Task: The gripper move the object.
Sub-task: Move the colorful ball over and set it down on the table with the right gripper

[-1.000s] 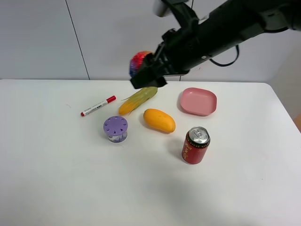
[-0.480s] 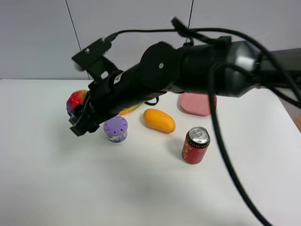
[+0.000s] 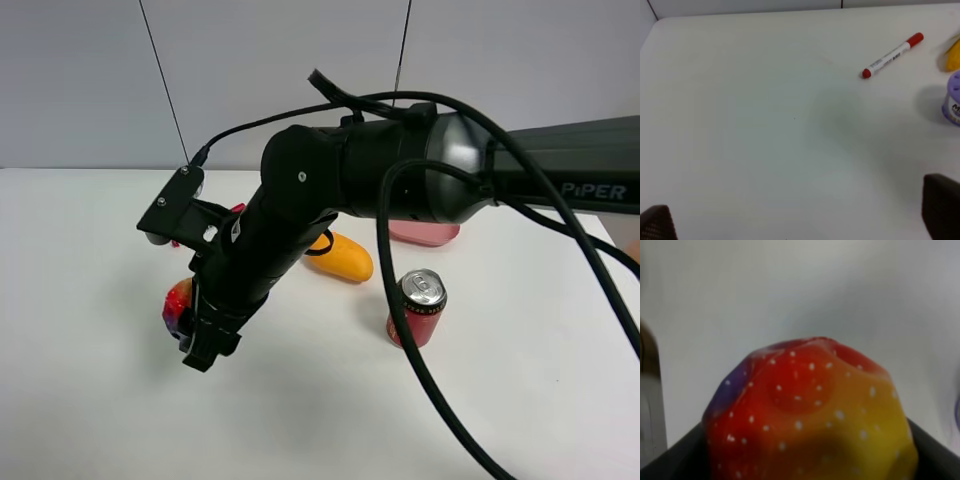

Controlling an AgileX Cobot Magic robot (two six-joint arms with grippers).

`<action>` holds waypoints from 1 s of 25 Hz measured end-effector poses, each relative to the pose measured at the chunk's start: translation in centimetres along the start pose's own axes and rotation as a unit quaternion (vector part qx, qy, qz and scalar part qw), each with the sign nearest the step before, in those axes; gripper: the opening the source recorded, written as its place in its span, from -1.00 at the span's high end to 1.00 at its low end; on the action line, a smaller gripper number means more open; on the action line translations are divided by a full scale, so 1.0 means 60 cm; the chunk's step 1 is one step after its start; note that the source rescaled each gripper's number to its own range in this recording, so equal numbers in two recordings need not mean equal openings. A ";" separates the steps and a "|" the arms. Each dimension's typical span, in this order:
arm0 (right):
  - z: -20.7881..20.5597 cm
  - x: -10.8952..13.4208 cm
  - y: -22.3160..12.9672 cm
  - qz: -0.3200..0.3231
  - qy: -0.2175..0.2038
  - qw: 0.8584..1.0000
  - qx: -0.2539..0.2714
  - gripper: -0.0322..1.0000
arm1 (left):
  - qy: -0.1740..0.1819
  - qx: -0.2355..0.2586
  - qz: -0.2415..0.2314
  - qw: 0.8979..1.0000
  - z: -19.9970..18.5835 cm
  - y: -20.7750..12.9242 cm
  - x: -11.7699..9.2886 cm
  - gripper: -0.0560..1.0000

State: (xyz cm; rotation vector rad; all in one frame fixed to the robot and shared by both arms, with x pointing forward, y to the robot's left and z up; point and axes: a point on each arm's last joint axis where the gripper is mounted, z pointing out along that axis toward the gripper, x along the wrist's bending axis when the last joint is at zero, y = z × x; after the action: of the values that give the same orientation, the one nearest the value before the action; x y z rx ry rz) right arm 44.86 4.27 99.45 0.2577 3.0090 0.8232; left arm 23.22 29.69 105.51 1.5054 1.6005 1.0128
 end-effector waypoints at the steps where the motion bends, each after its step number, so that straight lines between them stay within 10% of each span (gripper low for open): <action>1: -0.001 -0.001 -0.005 -0.004 -0.001 1.000 0.022 0.92 | 0.000 0.000 0.000 1.000 0.000 0.000 0.000 -1.00; 9: -0.008 -0.016 -0.046 0.044 -0.056 0.984 0.165 0.92 | 0.000 0.000 0.000 1.000 0.000 0.000 0.000 -1.00; 25: 0.072 -0.031 -0.078 0.097 -0.065 0.969 0.218 0.92 | 0.000 0.000 0.000 1.000 0.000 0.000 0.000 -1.00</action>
State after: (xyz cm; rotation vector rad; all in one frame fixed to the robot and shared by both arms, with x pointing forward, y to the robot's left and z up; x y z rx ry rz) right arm 46.23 2.19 93.27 0.5910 3.0330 0.1266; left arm 23.22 29.69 105.51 1.5054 1.6005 1.0128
